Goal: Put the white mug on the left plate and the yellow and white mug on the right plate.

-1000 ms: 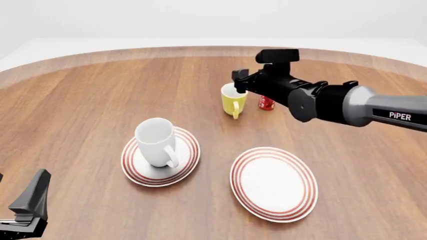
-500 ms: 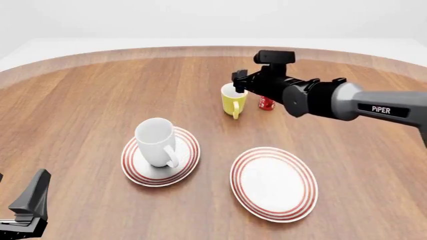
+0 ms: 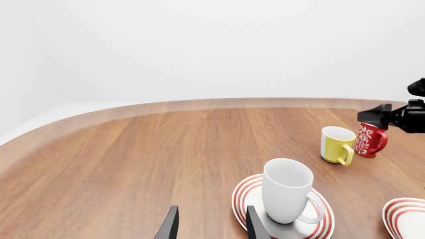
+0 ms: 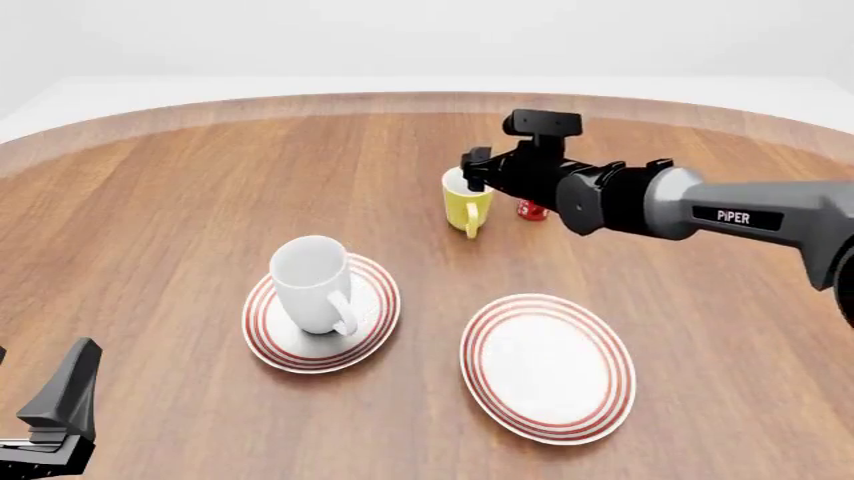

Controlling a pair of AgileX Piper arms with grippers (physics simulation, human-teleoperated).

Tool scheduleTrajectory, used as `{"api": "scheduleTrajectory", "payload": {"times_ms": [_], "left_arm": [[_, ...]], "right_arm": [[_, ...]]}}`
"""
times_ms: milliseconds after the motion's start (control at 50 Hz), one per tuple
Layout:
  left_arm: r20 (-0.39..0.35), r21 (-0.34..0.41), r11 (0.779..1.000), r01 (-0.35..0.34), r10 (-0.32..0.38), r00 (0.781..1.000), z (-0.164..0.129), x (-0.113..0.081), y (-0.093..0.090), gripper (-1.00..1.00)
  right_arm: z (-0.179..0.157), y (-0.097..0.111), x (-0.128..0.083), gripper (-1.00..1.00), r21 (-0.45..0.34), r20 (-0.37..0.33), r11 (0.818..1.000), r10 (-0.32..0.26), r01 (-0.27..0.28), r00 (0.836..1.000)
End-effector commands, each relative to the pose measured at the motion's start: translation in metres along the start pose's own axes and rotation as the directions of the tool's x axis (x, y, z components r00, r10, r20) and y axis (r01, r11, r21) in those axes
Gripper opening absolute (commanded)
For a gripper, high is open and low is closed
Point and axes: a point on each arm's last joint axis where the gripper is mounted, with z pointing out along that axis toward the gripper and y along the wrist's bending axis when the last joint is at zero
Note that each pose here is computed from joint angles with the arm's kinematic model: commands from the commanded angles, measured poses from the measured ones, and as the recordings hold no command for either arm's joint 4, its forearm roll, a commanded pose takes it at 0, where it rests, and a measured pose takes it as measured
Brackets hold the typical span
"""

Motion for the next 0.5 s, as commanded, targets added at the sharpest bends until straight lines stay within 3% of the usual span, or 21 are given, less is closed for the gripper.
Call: {"api": "scheduleTrajectory", "payload": {"times_ms": [20, 500], "left_arm": [[0.000, 0.000, 1.000, 0.000, 0.000, 1.000, 0.000, 0.000, 0.000, 1.00], [0.000, 0.000, 1.000, 0.000, 0.000, 1.000, 0.000, 0.000, 0.000, 1.00]], "right_arm": [[0.007, 0.000, 0.005, 1.00, 0.003, -0.019, 1.000, 0.006, -0.006, 1.000], [0.019, -0.006, 0.014, 1.00, 0.020, -0.058, 1.000, 0.022, -0.021, 0.998]]}}
